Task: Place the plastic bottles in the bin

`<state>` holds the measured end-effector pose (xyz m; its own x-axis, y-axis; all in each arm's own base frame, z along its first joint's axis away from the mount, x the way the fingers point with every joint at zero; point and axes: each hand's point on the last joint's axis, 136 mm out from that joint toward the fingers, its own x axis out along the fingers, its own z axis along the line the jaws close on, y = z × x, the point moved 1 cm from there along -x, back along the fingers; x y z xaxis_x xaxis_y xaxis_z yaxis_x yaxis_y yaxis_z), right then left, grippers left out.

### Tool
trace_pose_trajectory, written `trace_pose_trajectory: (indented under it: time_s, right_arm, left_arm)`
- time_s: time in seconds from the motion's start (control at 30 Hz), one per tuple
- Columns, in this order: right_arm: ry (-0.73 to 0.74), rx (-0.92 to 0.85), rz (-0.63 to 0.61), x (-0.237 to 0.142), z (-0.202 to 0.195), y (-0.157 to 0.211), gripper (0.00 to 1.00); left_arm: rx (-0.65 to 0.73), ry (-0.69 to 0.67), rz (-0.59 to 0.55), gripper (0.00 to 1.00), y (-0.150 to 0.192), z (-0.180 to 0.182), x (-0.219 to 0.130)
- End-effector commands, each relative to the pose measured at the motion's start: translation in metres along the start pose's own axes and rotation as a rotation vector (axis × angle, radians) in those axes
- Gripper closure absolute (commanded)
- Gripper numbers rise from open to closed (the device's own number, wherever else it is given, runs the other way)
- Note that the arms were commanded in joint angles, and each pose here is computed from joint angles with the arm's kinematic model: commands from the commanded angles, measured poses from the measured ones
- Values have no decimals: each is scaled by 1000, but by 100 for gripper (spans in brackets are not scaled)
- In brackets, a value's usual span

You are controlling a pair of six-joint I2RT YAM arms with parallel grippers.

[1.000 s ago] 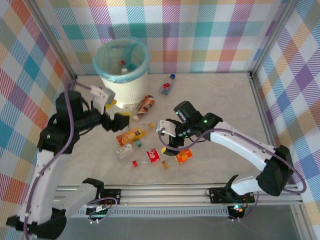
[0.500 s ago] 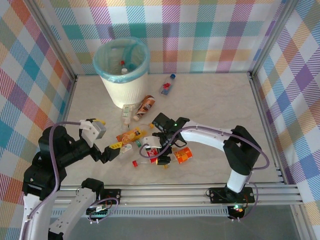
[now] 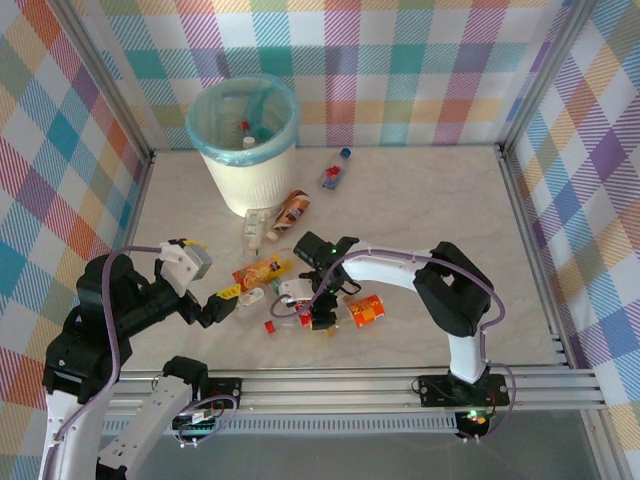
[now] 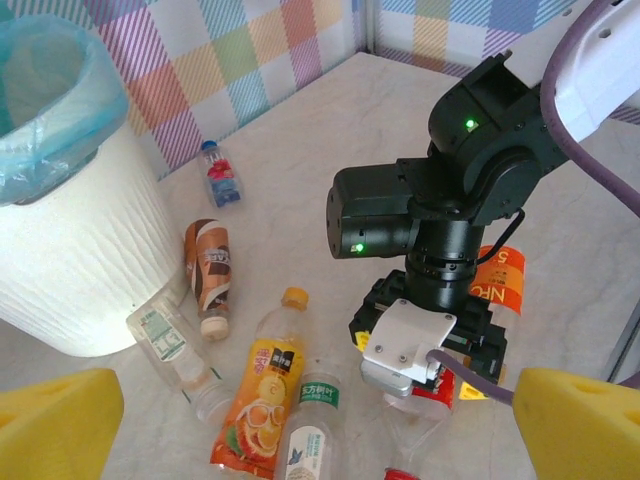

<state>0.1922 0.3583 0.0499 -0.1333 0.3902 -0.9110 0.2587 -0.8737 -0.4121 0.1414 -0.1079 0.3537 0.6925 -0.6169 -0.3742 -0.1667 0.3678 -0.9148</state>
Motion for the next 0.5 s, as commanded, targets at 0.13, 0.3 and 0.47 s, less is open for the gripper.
trace_pose_trajectory:
  time_s: [0.13,0.3,0.47]
  right_arm:
    - [-13,-58,-34,-10,2,-14,28]
    - [22,-67,-71,-30,2,-24,34]
    - [97,-77,-124,-59,5,-33,37]
  left_arm:
    - [38,-28,-30,0,-11,0,-13]
    - [38,-42,-78,0,-22,1,-18]
    - [23,-45,-151,0,-43,3,-25]
